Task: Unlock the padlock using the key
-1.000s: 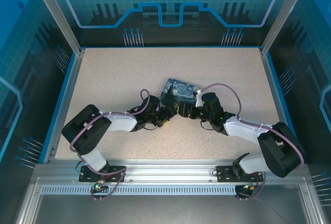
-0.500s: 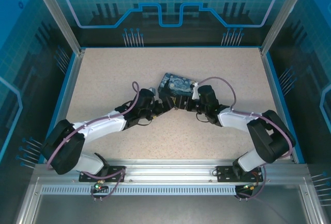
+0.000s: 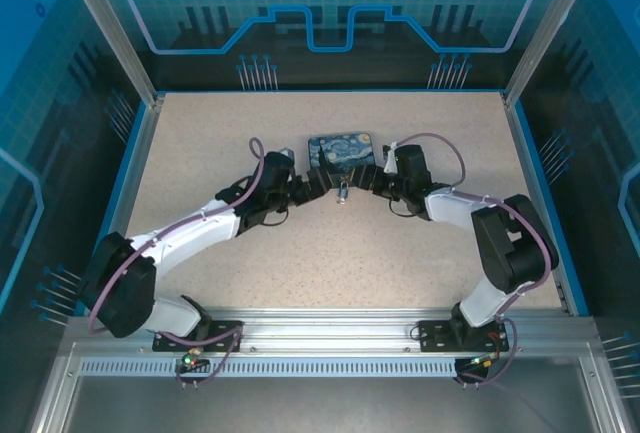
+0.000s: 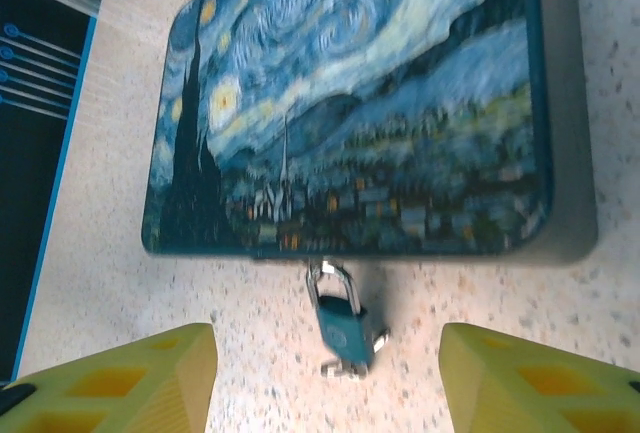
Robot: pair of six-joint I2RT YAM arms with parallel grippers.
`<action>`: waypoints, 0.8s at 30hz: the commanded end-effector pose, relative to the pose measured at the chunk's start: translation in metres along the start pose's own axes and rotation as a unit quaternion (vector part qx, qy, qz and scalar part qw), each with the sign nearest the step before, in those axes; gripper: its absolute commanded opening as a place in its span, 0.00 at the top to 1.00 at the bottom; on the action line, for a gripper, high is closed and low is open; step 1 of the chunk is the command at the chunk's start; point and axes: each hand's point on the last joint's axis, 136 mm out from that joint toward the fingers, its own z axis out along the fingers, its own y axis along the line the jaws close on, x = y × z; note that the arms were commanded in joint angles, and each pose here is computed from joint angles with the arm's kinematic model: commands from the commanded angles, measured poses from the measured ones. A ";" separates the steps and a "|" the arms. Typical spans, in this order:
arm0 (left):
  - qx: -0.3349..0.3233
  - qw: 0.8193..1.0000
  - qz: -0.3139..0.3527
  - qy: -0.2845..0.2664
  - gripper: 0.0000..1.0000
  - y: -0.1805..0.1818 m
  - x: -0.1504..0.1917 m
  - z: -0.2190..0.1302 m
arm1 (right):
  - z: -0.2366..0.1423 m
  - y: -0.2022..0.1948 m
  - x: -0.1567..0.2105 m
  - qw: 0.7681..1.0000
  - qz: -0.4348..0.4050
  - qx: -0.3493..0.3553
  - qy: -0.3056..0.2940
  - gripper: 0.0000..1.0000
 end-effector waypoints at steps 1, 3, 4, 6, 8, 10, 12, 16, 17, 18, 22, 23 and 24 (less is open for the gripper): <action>-0.031 0.999 0.021 -0.007 0.01 0.010 -0.021 0.007 | -0.017 0.002 0.020 1.000 -0.018 0.002 0.023 0.39; -0.039 0.999 0.023 -0.009 0.01 0.012 -0.033 0.015 | -0.019 -0.004 0.031 0.999 -0.017 0.011 0.028 0.39; -0.040 0.999 0.022 -0.009 0.01 0.011 -0.038 0.018 | -0.018 -0.007 0.035 0.999 -0.015 0.014 0.029 0.40; -0.041 0.999 0.021 0.000 0.01 0.011 -0.045 0.028 | -0.013 -0.014 0.043 0.999 -0.007 0.018 0.036 0.41; -0.039 0.999 0.025 0.004 0.01 0.009 -0.052 0.036 | -0.006 -0.016 0.049 0.999 -0.002 0.014 0.041 0.44; -0.039 0.999 0.031 0.006 0.01 0.007 -0.057 0.043 | 0.001 -0.014 0.050 0.999 -0.007 0.010 0.038 0.45; -0.038 0.999 0.034 0.005 0.01 0.007 -0.062 0.048 | 0.007 -0.011 0.051 0.999 -0.016 0.010 0.037 0.46; -0.036 0.999 0.033 0.007 0.01 0.008 -0.068 0.057 | 0.020 -0.010 0.054 0.999 -0.032 0.020 0.039 0.49; -0.035 0.999 0.032 0.008 0.01 0.009 -0.069 0.059 | 0.023 -0.010 0.055 0.998 -0.034 0.022 0.041 0.49; -0.034 0.999 0.031 0.008 0.01 0.009 -0.070 0.061 | 0.027 -0.010 0.056 0.998 -0.036 0.023 0.042 0.50; -0.029 0.999 0.021 0.013 0.01 0.012 -0.070 0.067 | 0.040 -0.009 0.057 0.998 -0.039 0.015 0.045 0.51; -0.029 0.999 0.019 0.014 0.01 0.014 -0.069 0.069 | 0.043 -0.009 0.058 0.998 -0.040 0.015 0.045 0.51; -0.028 0.999 0.017 0.014 0.01 0.015 -0.070 0.069 | 0.046 -0.010 0.058 0.998 -0.040 0.016 0.045 0.51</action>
